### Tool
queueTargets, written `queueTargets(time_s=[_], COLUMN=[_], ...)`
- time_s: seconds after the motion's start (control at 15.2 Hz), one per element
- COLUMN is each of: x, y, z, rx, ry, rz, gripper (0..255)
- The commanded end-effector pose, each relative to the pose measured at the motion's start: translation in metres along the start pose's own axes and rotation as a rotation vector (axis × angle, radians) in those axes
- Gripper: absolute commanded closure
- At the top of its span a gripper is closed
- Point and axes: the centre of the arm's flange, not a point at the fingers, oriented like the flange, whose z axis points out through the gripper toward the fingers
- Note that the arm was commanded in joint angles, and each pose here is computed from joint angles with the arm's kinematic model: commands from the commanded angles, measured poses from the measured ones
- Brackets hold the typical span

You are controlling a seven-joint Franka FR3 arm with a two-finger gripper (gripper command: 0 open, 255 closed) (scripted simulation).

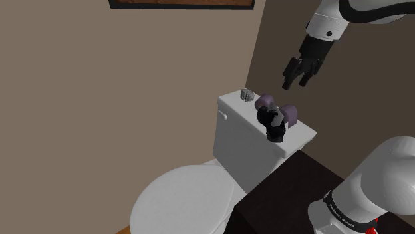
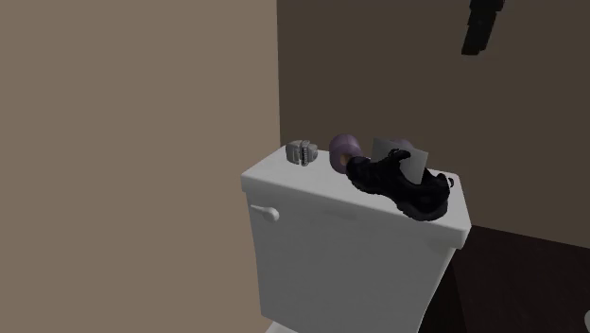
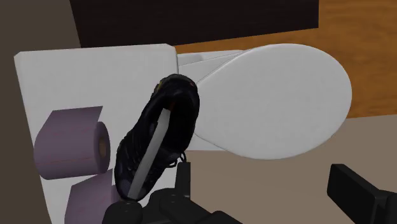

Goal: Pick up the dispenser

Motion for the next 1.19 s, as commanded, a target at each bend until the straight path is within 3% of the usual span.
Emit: queueTargets(time_s=[0.0, 1.12], x=[0.000, 0.186], y=[0.000, 0.081], z=[0.000, 0.113], rx=[0.000, -0.040], ry=[0.000, -0.077], rz=[0.000, 0.003], gripper=[0, 0])
